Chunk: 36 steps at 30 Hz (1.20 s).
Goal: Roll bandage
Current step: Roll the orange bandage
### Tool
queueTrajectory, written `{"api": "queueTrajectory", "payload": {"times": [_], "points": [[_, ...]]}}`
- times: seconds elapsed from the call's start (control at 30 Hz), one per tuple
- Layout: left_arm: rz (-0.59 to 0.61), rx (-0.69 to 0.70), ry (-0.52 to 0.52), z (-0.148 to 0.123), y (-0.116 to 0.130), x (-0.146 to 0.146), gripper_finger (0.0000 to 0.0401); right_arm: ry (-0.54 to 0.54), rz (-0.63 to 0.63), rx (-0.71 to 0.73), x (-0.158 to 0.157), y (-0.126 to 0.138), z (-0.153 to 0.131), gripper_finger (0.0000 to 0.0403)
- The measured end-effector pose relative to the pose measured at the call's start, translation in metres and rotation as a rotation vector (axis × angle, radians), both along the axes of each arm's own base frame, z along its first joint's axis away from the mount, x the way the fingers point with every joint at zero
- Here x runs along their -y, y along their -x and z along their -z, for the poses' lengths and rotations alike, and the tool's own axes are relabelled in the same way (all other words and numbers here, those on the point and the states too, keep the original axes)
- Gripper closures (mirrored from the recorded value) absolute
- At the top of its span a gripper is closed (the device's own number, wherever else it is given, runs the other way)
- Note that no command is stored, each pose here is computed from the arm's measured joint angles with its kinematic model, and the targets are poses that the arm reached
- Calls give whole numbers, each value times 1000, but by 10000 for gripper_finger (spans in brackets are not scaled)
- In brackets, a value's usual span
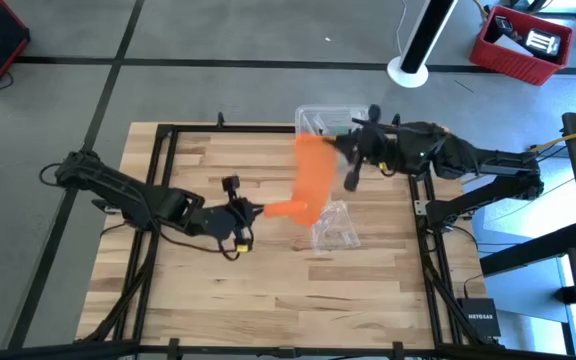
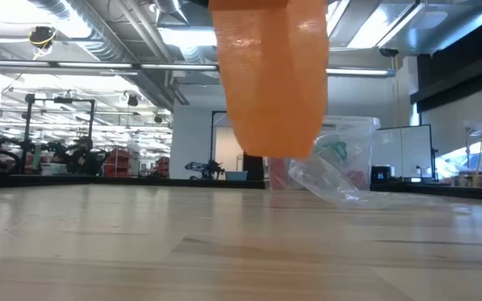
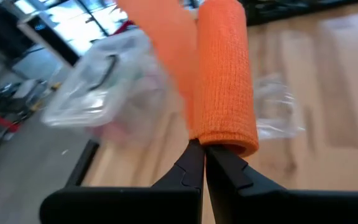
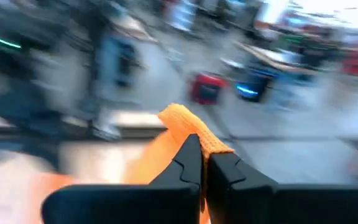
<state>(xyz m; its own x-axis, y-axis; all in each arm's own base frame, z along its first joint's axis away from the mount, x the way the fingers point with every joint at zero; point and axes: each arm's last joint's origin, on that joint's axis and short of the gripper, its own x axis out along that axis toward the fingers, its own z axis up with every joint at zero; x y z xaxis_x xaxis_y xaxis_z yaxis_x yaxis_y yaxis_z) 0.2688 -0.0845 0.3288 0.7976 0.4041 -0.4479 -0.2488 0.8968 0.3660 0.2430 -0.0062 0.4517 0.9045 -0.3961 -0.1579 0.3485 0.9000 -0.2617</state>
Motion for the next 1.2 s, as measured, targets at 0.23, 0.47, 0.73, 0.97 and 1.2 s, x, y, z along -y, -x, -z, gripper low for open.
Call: {"api": "queueTrajectory", "payload": {"times": [0.23,0.47,0.73,0.97,1.2], "points": [[131,7,2,-5,14,27,401,-75,242,-357,33,14,43,389],[135,84,-23,-22,36,34,401,-262,158,-488,35,2,120,395],[123,125,-37,-35,46,25,401,-396,129,-586,37,2,186,318],[91,144,-28,-38,45,18,401,-338,135,-687,36,14,132,193],[37,195,3,-47,49,3,401,-404,2,-601,28,39,71,136]]}}
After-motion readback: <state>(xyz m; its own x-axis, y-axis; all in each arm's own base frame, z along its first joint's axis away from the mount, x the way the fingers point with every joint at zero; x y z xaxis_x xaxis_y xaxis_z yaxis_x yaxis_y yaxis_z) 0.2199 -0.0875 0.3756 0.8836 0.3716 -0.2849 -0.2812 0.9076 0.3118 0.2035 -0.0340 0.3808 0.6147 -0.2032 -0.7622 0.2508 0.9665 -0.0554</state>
